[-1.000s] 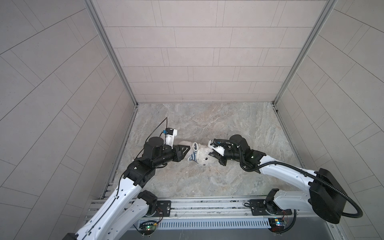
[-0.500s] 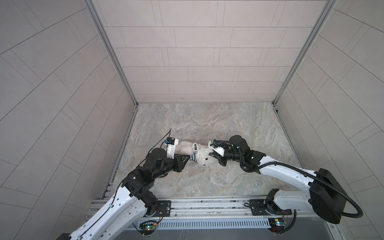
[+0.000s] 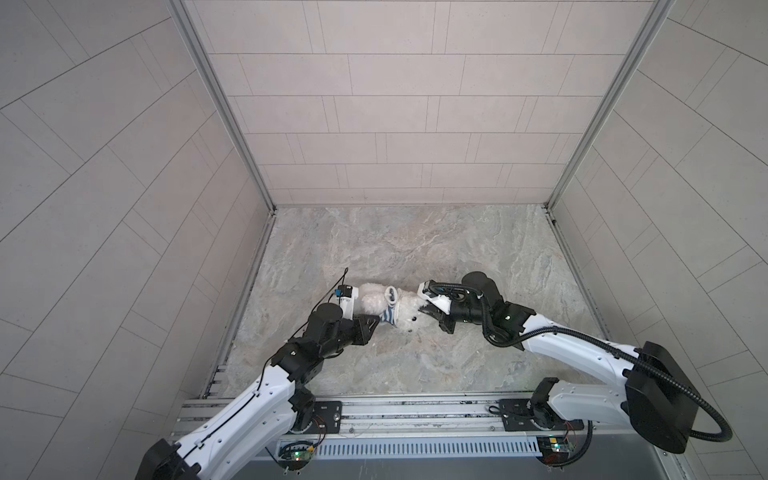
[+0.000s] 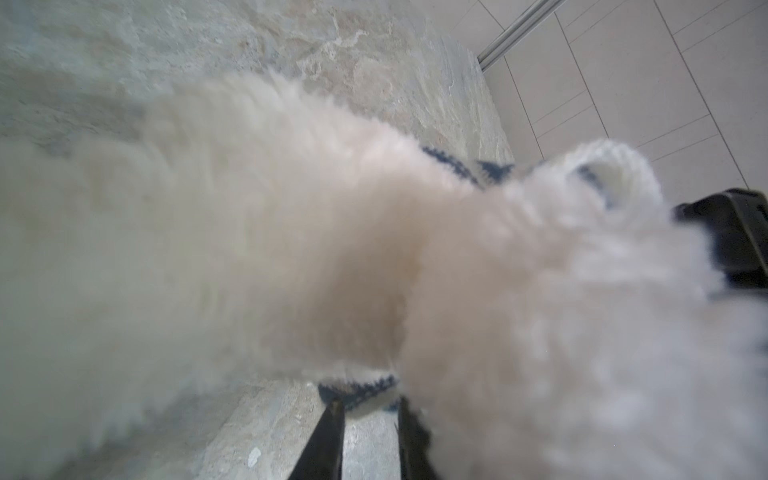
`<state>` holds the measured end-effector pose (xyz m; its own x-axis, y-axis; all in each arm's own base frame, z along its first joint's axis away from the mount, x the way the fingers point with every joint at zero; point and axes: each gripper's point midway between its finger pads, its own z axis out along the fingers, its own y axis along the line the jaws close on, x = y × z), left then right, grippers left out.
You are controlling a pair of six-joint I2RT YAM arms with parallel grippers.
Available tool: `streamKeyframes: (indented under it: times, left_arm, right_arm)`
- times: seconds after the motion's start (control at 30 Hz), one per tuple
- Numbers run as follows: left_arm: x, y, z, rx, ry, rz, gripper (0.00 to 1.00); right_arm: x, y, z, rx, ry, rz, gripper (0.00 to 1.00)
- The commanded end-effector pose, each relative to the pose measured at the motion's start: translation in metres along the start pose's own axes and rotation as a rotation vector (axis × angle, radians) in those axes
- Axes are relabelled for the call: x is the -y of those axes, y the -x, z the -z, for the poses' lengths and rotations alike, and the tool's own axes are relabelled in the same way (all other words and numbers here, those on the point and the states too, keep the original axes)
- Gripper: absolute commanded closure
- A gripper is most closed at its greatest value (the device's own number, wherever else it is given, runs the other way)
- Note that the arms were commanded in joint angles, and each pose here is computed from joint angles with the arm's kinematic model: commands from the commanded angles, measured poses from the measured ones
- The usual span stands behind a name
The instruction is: Dress the teddy bear
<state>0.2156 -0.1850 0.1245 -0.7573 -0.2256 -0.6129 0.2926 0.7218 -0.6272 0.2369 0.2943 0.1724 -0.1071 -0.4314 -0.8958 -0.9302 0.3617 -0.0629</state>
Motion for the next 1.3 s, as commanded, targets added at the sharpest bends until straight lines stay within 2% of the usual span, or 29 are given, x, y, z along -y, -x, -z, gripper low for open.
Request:
streamKeyframes:
  times: [0.0, 0.37, 0.67, 0.77, 1.03, 1.27]
  left_arm:
    - [0.014, 0.015, -0.004, 0.055, -0.066, -0.060, 0.72]
    - [0.022, 0.008, -0.014, 0.026, -0.110, -0.084, 0.73]
    - [0.020, -0.003, -0.023, -0.015, -0.095, -0.099, 0.71]
    - [0.021, -0.002, -0.025, -0.015, -0.095, -0.100, 0.76]
    - [0.023, 0.000, -0.016, 0.005, -0.101, -0.100, 1.00]
    - [0.018, 0.014, 0.018, 0.096, -0.034, -0.096, 1.00]
  right_arm:
    - [-0.005, 0.018, 0.004, 0.065, 0.022, 0.043, 1.00]
    - [-0.004, 0.019, 0.000, 0.072, 0.028, 0.044, 1.00]
    - [-0.004, 0.021, 0.001, 0.078, 0.025, 0.047, 1.00]
    - [-0.004, 0.020, 0.002, 0.076, 0.020, 0.049, 1.00]
    - [-0.001, 0.019, 0.005, 0.069, 0.002, 0.055, 1.00]
    - [0.009, 0.004, 0.010, -0.009, -0.071, 0.106, 1.00]
